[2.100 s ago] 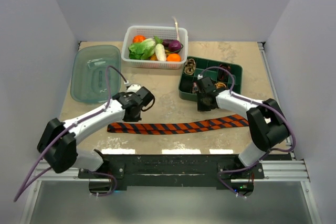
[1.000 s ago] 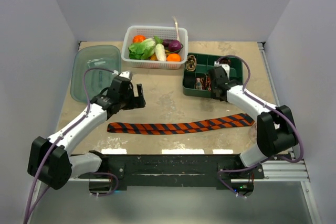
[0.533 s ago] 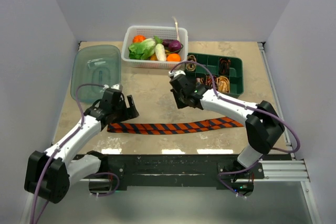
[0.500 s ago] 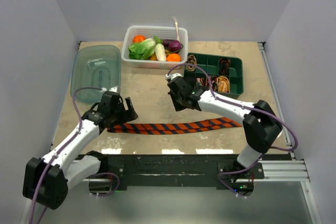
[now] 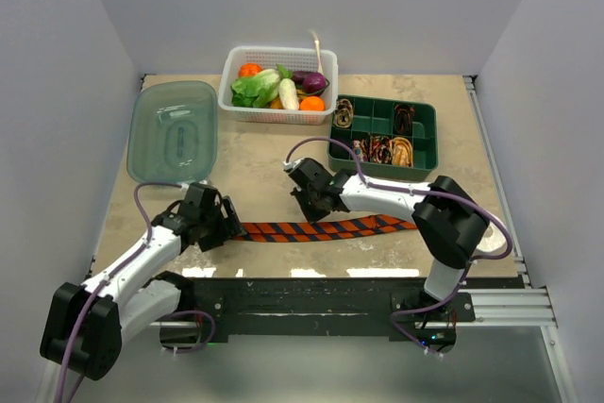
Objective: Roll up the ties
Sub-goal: Flatten out the tie at the center of the board, then roll the tie at the center of the board.
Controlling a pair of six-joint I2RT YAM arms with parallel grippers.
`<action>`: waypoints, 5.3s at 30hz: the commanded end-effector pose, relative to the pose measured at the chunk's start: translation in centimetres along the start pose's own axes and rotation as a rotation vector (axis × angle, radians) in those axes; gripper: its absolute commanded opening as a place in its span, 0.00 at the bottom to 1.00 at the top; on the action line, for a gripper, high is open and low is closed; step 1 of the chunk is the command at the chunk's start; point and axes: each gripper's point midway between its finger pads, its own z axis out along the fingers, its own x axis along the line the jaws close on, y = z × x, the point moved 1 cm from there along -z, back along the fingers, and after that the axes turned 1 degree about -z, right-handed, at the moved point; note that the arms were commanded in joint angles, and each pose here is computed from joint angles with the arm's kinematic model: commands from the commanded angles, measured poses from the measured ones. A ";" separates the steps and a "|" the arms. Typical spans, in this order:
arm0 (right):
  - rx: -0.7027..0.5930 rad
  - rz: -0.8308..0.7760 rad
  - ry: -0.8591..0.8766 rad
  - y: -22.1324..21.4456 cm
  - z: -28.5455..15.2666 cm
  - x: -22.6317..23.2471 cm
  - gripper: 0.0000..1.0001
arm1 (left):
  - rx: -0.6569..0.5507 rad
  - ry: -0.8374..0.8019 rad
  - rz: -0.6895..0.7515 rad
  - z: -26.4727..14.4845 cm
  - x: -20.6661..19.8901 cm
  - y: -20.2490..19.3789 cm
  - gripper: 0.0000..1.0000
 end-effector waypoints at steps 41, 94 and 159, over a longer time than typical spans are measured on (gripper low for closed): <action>-0.146 0.019 -0.159 6.0 -1.7 -2.4 0.00 | -0.312 0.096 -0.260 -0.1 3.1 4.6 0.74; -0.184 -0.117 0.220 10.0 6.3 15.9 0.00 | -0.422 0.033 -0.325 1.3 5.6 8.2 0.30; -0.016 -0.032 0.088 4.7 7.2 5.4 0.00 | -0.567 -0.384 -0.077 0.4 -0.4 9.9 0.47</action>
